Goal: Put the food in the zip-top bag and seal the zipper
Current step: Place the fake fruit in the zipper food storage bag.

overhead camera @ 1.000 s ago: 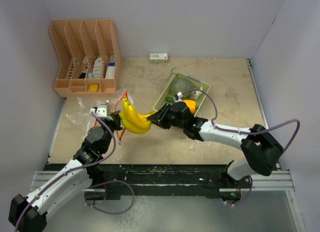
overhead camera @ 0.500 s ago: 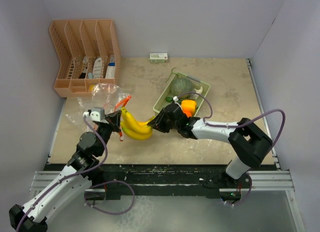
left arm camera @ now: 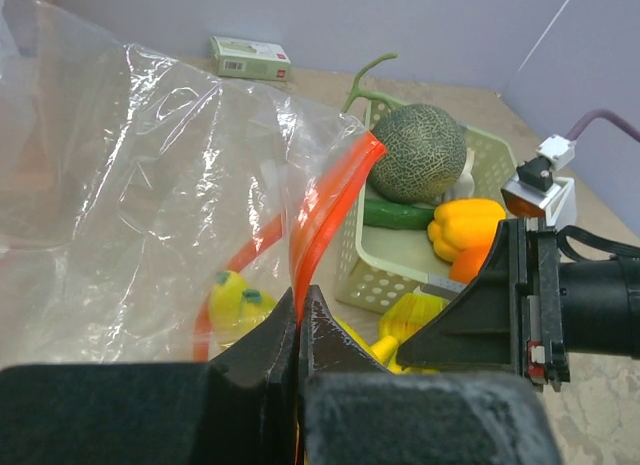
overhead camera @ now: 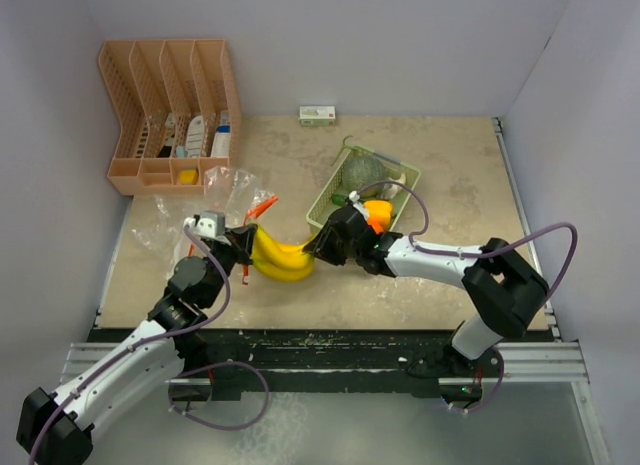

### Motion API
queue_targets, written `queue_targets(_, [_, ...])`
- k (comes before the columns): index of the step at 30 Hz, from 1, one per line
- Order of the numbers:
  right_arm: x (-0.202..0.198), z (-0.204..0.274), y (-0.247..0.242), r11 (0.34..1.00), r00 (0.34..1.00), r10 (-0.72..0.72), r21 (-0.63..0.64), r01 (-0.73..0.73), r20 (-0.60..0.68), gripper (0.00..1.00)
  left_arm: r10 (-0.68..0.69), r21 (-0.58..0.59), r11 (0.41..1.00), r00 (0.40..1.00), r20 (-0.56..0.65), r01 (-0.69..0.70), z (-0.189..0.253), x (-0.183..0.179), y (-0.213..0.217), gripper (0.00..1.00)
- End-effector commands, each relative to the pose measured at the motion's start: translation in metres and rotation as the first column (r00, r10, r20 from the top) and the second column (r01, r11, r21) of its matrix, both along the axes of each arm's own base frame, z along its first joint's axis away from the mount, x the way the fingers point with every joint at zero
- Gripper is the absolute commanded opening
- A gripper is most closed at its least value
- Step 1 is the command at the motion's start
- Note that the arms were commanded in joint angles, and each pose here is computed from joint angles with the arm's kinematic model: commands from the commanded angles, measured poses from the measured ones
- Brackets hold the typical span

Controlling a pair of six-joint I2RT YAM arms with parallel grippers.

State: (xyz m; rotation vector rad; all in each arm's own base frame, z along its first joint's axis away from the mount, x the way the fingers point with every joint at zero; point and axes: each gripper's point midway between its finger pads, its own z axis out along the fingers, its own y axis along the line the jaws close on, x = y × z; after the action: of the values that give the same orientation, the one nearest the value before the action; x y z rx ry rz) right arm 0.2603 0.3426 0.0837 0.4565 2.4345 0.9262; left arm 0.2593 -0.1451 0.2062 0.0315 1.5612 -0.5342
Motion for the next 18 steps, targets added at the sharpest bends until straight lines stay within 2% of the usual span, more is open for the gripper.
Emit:
queue_targets(1, [0.021,0.042,0.001,0.999,0.992,-0.038,0.000,0.039,0.118,0.00,-0.054,-0.028,0.998,0.999,-0.002,0.054,-0.003,-0.005,-0.010,0.00])
queue_targets(7, [0.037,0.043,-0.024,0.981,0.977,-0.103,-0.140,0.130,0.186,0.00,-0.106,-0.043,0.993,0.994,-0.015,0.106,-0.003,-0.008,-0.019,0.00])
queue_targets(11, [0.057,0.066,-0.043,0.947,0.944,-0.169,-0.219,0.236,0.284,0.00,-0.143,-0.046,0.989,0.989,-0.034,0.141,-0.005,-0.011,-0.026,0.00])
queue_targets(18, [0.057,0.094,-0.042,0.929,0.910,-0.154,-0.257,0.266,0.385,0.00,-0.152,-0.041,0.988,0.986,-0.069,0.150,-0.015,-0.006,-0.032,0.00])
